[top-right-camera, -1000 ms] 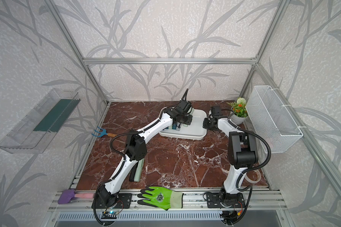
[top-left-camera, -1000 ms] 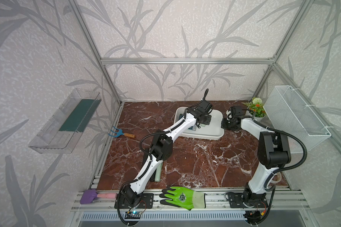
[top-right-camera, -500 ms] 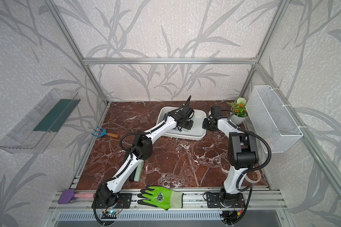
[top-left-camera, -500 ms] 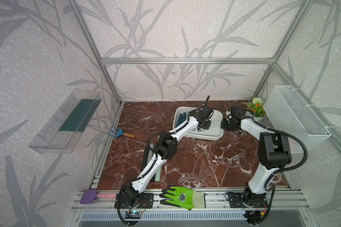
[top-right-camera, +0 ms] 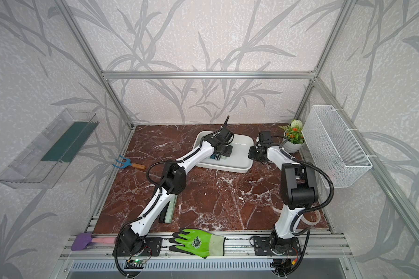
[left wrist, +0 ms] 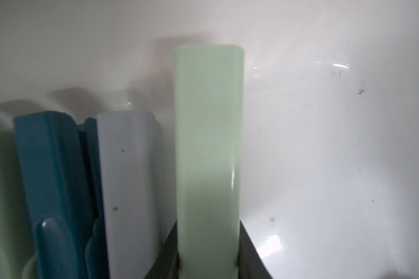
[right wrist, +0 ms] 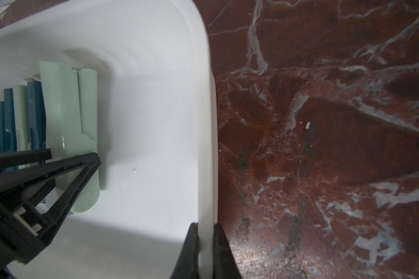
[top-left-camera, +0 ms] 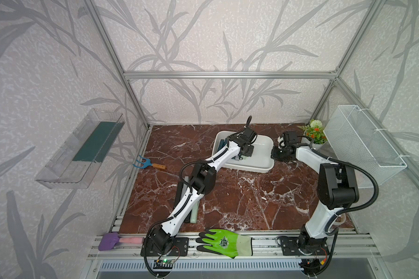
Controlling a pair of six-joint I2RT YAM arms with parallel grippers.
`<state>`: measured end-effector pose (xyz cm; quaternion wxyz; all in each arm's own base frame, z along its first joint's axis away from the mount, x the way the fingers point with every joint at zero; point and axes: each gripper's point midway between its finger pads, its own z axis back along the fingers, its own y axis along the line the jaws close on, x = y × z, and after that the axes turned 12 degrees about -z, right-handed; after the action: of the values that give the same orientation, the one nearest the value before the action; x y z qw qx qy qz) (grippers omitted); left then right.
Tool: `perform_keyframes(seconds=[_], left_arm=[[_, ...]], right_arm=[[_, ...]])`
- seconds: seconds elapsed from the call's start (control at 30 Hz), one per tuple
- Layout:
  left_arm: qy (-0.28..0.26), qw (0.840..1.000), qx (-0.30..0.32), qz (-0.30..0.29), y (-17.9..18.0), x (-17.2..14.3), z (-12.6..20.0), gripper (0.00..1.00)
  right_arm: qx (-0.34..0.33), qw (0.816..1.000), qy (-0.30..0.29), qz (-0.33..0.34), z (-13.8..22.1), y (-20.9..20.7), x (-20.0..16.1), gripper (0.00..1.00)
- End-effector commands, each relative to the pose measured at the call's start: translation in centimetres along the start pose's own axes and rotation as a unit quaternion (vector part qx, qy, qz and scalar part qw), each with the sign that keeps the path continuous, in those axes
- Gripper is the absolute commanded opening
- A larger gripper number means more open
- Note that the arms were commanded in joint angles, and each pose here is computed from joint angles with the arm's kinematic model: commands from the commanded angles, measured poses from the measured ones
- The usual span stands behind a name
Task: Put the pruning pliers into the storage box
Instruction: Place the pruning pliers in the storage box.
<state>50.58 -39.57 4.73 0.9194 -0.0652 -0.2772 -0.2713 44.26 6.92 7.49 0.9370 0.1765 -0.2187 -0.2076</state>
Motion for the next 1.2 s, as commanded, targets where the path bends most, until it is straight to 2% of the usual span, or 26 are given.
perform_keyframes(seconds=[0.0, 0.23, 0.43, 0.67, 0.97, 1.1, 1.17], left_arm=[[-0.015, 1.000, 0.016, 0.014, 0.8, 0.7, -0.3, 0.19], [-0.025, 0.999, 0.023, 0.026, 1.2, 1.2, -0.8, 0.28], [-0.023, 0.999, 0.022, 0.026, 1.1, 1.2, -0.7, 0.40], [-0.037, 0.999, 0.020, 0.031, 1.2, 2.2, 0.4, 0.42], [-0.088, 0.995, 0.040, 0.023, 1.9, 5.9, 5.9, 0.43], [-0.123, 0.990, 0.061, 0.013, 3.1, 8.3, 10.9, 0.46], [-0.127, 0.987, 0.100, 0.020, 4.8, 8.5, 13.8, 0.48]], right_arm=[[0.009, 1.000, 0.025, 0.004, 0.5, 0.5, -1.7, 0.10], [0.008, 1.000, 0.026, 0.007, 0.5, 0.6, -1.7, 0.10], [0.007, 1.000, 0.024, 0.007, 0.6, 0.6, -1.6, 0.10], [0.007, 1.000, 0.025, 0.007, 0.6, 0.6, -1.6, 0.10], [0.003, 1.000, 0.025, 0.007, 0.5, 0.4, -1.7, 0.10], [0.001, 1.000, 0.027, 0.007, 0.4, 0.3, -1.8, 0.10], [0.002, 1.000, 0.027, 0.007, 0.4, 0.3, -1.8, 0.10]])
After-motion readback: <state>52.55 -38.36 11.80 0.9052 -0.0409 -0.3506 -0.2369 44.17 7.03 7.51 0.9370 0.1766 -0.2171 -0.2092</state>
